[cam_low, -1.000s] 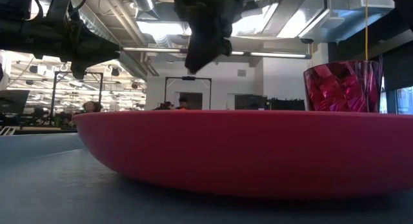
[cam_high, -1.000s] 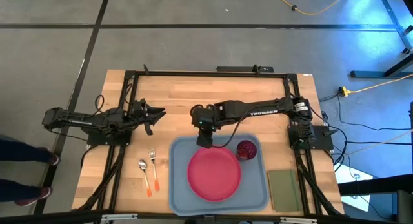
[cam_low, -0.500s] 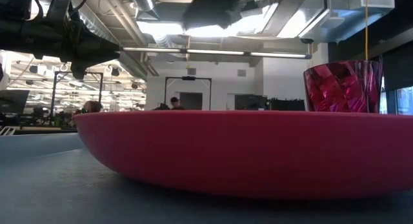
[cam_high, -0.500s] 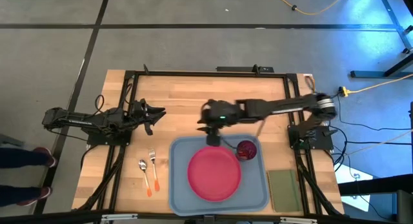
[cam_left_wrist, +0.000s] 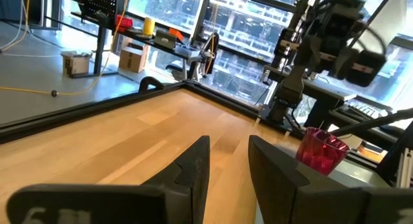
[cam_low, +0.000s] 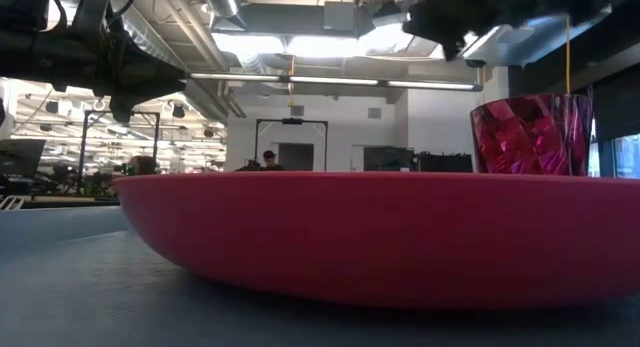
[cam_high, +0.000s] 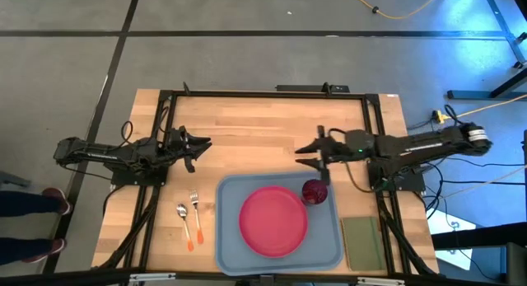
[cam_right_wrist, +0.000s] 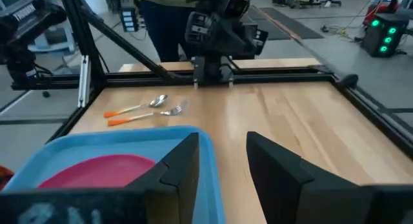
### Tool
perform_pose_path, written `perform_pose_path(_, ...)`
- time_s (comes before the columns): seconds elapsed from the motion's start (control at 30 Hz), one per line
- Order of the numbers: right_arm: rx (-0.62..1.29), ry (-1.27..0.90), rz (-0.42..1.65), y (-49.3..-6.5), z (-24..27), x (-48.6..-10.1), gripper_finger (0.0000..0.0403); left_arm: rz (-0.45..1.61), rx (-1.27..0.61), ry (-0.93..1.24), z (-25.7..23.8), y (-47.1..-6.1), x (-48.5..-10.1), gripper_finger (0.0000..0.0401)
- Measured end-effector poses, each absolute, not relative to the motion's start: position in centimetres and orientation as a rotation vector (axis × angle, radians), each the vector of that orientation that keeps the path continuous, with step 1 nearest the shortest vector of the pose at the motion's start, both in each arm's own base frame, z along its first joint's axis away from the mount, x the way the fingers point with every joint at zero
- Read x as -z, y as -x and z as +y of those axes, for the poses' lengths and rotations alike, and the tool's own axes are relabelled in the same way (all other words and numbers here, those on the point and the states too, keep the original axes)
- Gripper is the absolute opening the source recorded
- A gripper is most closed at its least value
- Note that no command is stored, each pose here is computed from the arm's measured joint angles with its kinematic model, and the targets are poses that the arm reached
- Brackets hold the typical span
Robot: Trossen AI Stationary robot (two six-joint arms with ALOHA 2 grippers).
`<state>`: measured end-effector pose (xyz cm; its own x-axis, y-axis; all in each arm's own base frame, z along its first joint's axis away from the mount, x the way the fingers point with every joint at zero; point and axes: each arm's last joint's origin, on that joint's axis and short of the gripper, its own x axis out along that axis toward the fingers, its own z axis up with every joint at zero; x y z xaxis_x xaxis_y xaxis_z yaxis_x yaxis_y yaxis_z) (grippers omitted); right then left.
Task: Pick and place plate/cup/fork/spoon on tray
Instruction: Put the orange fork on the blue tray to the left side of the pink plate
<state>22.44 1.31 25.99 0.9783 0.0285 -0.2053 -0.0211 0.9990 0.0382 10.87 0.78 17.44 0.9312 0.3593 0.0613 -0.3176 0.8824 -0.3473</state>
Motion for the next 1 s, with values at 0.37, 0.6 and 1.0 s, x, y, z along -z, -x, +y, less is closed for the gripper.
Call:
perform_pose_path(0.37,-0.095,0.031,0.064,-17.4,1.2,-21.4,0.0134,-0.121,-0.354,0.339,0.8,-10.9,-17.4,0.0099)
perform_pose_path(0.6,-0.047,-0.024,-0.087,-14.5,0.9,-18.3,0.0134,-0.121,-0.356,0.339,0.8,-10.9,-17.4,0.0099)
perform_pose_path(1.0,-0.040,-0.048,-0.006,-13.1,0.8,-17.3,0.0134,-0.121,-0.356,0.339,0.8,-10.9,-17.4,0.0099)
